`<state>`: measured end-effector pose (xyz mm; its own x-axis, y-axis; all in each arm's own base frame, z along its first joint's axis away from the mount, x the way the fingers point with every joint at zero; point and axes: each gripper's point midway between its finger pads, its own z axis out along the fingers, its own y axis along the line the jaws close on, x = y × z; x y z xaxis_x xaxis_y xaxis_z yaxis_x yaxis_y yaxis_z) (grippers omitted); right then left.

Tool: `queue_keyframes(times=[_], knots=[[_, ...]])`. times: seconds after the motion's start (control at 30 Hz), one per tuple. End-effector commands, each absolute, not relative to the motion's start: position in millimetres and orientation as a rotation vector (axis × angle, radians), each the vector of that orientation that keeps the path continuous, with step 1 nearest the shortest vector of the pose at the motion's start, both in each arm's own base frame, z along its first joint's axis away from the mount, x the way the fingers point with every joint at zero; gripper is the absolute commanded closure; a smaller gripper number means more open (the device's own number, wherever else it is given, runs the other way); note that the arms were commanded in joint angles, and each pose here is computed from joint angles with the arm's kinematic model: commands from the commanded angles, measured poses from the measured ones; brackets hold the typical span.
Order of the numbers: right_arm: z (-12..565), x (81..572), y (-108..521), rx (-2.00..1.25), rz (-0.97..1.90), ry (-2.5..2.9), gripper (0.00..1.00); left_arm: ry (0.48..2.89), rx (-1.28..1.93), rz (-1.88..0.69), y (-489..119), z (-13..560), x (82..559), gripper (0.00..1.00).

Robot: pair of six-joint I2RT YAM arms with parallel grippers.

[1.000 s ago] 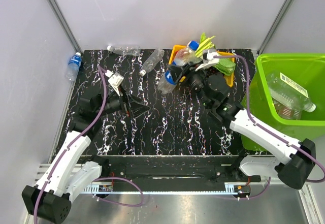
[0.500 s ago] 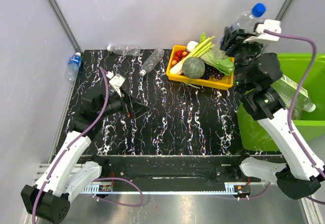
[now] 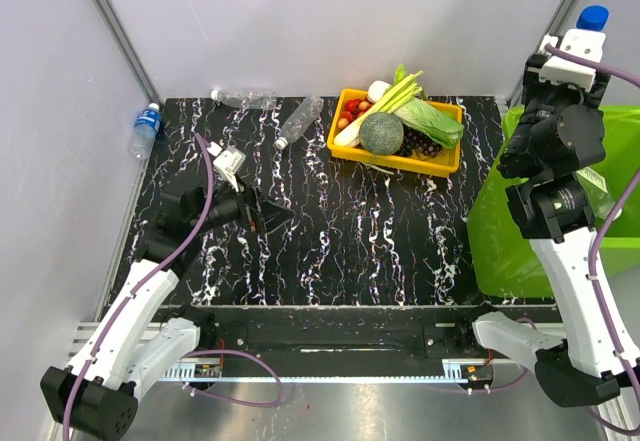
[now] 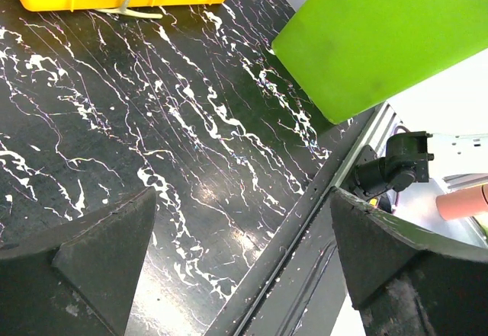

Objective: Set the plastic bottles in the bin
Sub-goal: Place the plastic bottle in the trash bin, then pick up the plastic bottle at the center of the board.

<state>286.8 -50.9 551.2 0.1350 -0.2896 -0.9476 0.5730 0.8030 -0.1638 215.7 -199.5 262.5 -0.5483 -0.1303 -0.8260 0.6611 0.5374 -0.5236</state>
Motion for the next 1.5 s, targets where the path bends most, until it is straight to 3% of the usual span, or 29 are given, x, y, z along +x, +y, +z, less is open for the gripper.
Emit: queue_keyframes(times=[0.0,0.13,0.27,0.57,1.03,1.47], knots=[[538.4,264.6,-75.7,0.225,-0.820,1.340,0.39,1.813,0.461,-1.086,-200.7,281.2,222.4,0.01],[527.5,250.9,-86.2,0.244,-0.891,1.377,0.14,1.817,0.463,-1.069,-198.5,280.2,221.6,0.01],[525.6,233.4,-92.8,0.274,-0.879,1.362,0.01,1.802,0.449,-1.035,-194.7,282.8,223.7,0.01],[533.2,226.1,-75.6,0.251,-0.623,1.360,0.01,1.825,0.423,-0.990,-190.0,279.3,229.3,0.01],[502.0,264.4,93.4,-0.247,0.290,1.463,0.01,1.995,0.187,-0.618,-141.2,246.2,268.3,0.01],[439.8,262.4,161.5,-0.396,0.683,1.537,0.14,2.165,0.148,-0.399,-122.9,260.2,357.5,0.01]])
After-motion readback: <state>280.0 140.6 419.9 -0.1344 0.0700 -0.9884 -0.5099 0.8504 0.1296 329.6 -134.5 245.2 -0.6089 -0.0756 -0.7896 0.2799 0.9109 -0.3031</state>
